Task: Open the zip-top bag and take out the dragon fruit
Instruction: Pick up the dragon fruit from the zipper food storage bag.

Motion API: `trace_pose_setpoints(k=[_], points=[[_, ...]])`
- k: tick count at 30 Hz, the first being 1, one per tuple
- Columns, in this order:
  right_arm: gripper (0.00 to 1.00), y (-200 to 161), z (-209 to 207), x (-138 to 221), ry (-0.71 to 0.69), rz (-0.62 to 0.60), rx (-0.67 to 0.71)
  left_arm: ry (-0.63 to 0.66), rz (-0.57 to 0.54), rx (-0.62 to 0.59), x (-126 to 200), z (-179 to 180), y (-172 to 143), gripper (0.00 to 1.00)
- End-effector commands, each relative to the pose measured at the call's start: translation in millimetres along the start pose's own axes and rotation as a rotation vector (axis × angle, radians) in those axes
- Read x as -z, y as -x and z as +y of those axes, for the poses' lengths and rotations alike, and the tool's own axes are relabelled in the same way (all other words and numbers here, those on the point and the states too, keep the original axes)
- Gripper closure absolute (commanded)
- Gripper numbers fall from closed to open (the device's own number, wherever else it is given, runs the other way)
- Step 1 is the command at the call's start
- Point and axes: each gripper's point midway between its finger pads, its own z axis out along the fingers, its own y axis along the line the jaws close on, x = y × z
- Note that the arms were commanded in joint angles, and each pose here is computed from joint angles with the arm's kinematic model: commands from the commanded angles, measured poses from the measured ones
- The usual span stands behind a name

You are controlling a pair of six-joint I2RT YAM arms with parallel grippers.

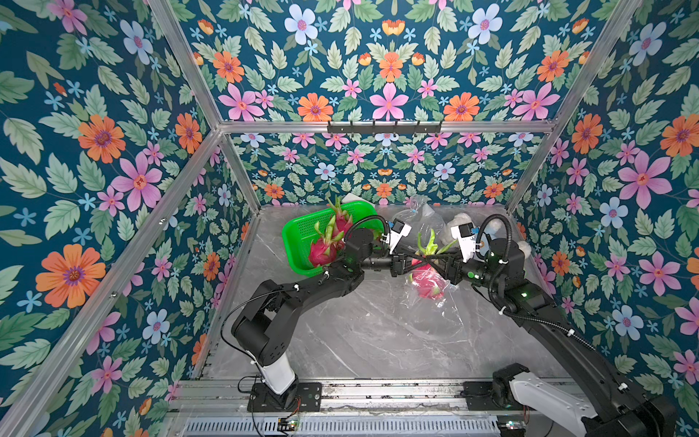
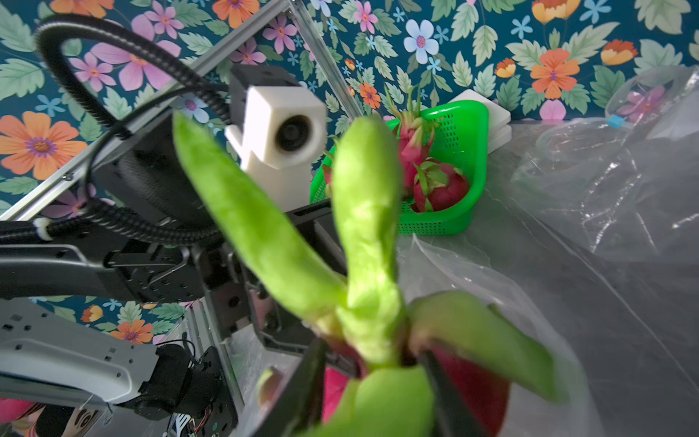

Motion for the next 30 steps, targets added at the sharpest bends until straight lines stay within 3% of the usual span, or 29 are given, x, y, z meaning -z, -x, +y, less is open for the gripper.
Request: trace_pose_setpoints(k=[1,5,8,15,19,21,23,26,27,28,30], points=[[0.39,24,14,14,0.004,-0.082,0.113,0.065,0.011,0.019,2,13,-2,0.99],[0.19,20,9,31,-0.078,-0.088,0.152,0.128,0.001,-0.007,8,22,6,1.0],[0.11,14,4,42,-0.132,-0.092,0.161,0.169,-0.003,-0.04,13,26,13,1.0],[0.06,-34,-17,27,-0.133,0.008,0.05,0.193,-0.048,-0.067,27,27,30,1.0],[0.09,-51,-37,10,-0.16,0.023,0.004,0.175,-0.069,-0.077,30,20,39,1.0],[0.17,-54,-43,4,-0.164,0.034,-0.014,0.173,-0.075,-0.081,31,18,42,1.0],[0.35,-58,-48,-2,-0.167,0.046,-0.032,0.171,-0.082,-0.083,31,17,44,1.0],[0.73,-65,-55,-10,-0.175,0.078,-0.06,0.166,-0.102,-0.09,33,14,49,1.0],[0.92,-68,-57,-11,-0.179,0.089,-0.067,0.166,-0.114,-0.093,34,13,52,1.0],[1.0,-70,-57,-12,-0.177,0.099,-0.073,0.167,-0.126,-0.097,36,13,55,1.0],[1.0,-76,-57,-14,-0.168,0.12,-0.09,0.175,-0.155,-0.106,41,13,63,1.0]])
